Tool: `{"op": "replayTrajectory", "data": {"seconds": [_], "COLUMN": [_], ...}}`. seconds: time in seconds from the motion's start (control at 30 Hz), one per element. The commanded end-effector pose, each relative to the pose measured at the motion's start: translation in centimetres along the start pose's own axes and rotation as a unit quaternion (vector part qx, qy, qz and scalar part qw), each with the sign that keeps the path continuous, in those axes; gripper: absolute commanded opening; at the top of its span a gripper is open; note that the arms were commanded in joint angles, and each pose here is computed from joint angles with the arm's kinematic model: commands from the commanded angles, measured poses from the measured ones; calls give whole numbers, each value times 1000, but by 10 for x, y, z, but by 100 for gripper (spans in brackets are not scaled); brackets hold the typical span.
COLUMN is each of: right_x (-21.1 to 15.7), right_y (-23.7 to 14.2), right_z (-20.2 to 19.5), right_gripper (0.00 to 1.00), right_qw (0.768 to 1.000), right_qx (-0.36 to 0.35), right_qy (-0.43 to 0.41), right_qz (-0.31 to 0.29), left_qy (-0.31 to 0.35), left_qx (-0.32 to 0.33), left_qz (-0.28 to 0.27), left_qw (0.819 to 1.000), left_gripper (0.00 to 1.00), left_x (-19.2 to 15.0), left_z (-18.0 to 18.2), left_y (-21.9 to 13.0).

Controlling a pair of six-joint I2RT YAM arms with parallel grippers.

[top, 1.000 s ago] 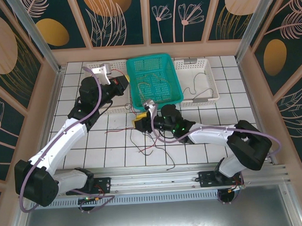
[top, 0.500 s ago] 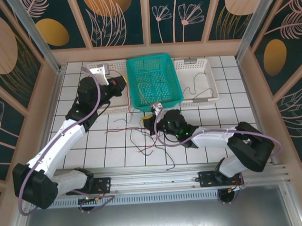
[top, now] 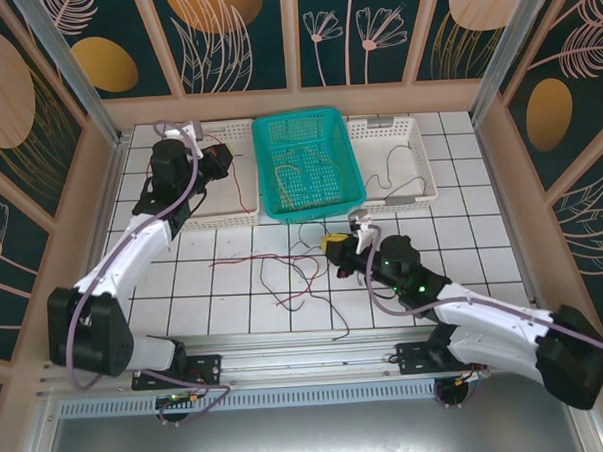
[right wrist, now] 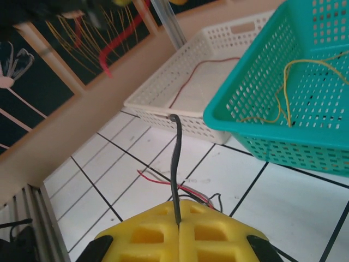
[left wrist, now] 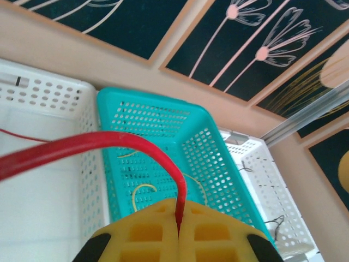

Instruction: Untangle the cables

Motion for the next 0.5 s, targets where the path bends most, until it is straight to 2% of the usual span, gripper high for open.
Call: {"op": "replayTrajectory", "data": {"seconds": [0.0, 0.27, 0.47], "right_x": [-2, 8, 12], "right_y": [-15, -38, -45], "right_z": [-5, 9, 16], "right_gripper": [0, 0, 0], "right_qw": [1000, 1000, 1000], "right_qx": [-15, 5, 11], "right_qy": [14, 20, 17], "right_qz": [-1, -13, -12], "left_qy": [15, 8, -15], "left_qx": [-40, -78, -75], "left_qz": [-17, 19, 50], "left_qw": [999, 997, 996], "left_gripper": [0, 0, 0], "left_x": [13, -18, -55], "left_z": [-1, 17, 42], "left_y": [18, 66, 91]}}
Point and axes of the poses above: each hand's point on the last joint's axis, 136 mm out from that joint toward the fingers, its own y axis out along the fingers, its own z axis along the line the jaws close on, x = y × z, the point moved 2 cm from there along -y, back along the fingers, and after that the axes turned 14 degrees about y, right-handed, at the moved point
